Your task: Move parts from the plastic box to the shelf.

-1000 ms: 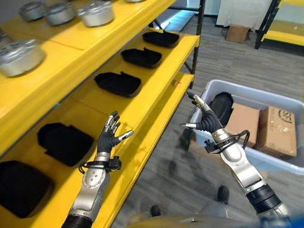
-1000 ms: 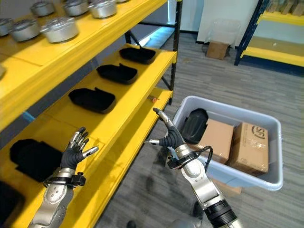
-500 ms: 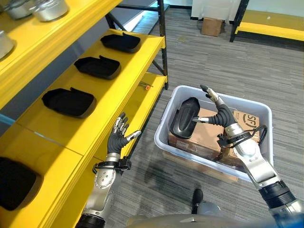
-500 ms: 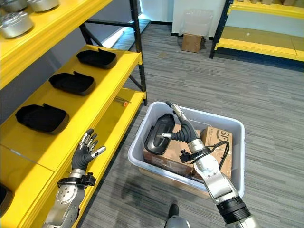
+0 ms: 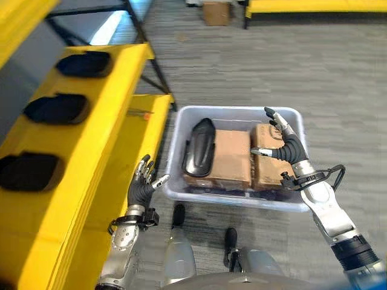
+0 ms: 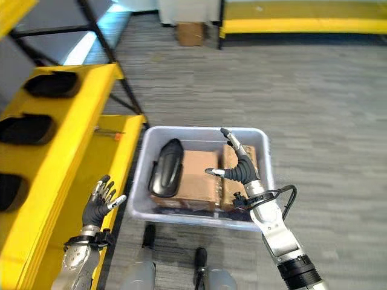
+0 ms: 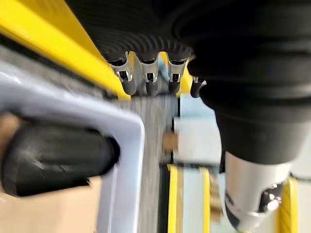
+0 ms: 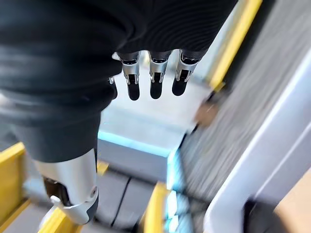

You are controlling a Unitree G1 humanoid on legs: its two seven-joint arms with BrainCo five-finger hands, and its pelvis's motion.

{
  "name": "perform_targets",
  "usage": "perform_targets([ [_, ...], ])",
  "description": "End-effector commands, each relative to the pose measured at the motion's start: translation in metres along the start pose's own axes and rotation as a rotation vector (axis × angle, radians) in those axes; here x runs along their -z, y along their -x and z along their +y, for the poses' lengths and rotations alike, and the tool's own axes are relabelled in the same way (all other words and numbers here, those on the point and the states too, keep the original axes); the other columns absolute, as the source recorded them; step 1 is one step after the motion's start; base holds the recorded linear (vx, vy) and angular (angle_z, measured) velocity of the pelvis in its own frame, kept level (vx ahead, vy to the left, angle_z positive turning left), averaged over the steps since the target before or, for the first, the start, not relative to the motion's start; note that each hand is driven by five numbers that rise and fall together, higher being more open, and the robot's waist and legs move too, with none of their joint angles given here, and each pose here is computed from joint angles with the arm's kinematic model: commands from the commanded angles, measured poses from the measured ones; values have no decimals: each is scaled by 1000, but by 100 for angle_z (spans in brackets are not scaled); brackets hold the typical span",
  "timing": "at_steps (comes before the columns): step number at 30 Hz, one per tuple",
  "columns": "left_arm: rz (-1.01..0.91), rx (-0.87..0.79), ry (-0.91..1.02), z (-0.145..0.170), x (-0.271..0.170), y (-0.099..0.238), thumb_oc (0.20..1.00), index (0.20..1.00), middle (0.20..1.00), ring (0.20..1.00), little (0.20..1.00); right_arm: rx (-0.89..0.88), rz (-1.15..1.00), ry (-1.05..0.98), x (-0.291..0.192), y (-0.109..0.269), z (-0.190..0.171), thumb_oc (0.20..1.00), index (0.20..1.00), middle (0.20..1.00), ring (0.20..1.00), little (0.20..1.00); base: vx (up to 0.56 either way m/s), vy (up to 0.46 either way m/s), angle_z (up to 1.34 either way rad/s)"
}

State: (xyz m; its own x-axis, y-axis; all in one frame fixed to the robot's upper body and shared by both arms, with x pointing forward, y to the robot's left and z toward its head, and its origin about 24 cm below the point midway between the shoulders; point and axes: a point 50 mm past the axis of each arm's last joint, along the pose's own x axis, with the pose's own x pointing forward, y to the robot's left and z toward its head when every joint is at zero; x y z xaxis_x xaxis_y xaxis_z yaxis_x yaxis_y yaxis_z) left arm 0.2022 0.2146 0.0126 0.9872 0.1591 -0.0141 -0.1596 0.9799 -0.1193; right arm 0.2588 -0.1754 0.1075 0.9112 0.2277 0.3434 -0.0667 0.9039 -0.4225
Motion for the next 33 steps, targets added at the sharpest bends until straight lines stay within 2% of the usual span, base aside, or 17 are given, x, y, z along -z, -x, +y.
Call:
perform_targets([
  [1,-155,29,-28,0,-28,-5,1000,1000,1000,1000,1000,23,-117,10,-19,1,-10,1000,1000,1000,1000,1000,195,282,-67],
  [10,-174,-5,-110,15,-35,-5,1000,1000,1000,1000,1000,12,-32,2,-6,12,-8,1000,1000,1000,1000,1000,89,170,9],
  [17,-207,32,-162,10,-43,-8,1000,1000,1000,1000,1000,5,-11,-2,-4,17,-8,1000,1000,1000,1000,1000,39,34,6],
  [22,-306,115,-132,-15,-62,-24,1000,1000,1000,1000,1000,21,-46,-2,-10,13,-7,1000,1000,1000,1000,1000,-42,0,-7],
  [24,-393,173,-81,-38,-79,-36,1000,1000,1000,1000,1000,42,-95,13,-18,6,-9,1000,1000,1000,1000,1000,-135,-4,-4],
  [33,-638,199,-21,-79,-130,-58,1000,1000,1000,1000,1000,132,-279,17,-52,-22,-11,1000,1000,1000,1000,1000,-139,4,-8],
])
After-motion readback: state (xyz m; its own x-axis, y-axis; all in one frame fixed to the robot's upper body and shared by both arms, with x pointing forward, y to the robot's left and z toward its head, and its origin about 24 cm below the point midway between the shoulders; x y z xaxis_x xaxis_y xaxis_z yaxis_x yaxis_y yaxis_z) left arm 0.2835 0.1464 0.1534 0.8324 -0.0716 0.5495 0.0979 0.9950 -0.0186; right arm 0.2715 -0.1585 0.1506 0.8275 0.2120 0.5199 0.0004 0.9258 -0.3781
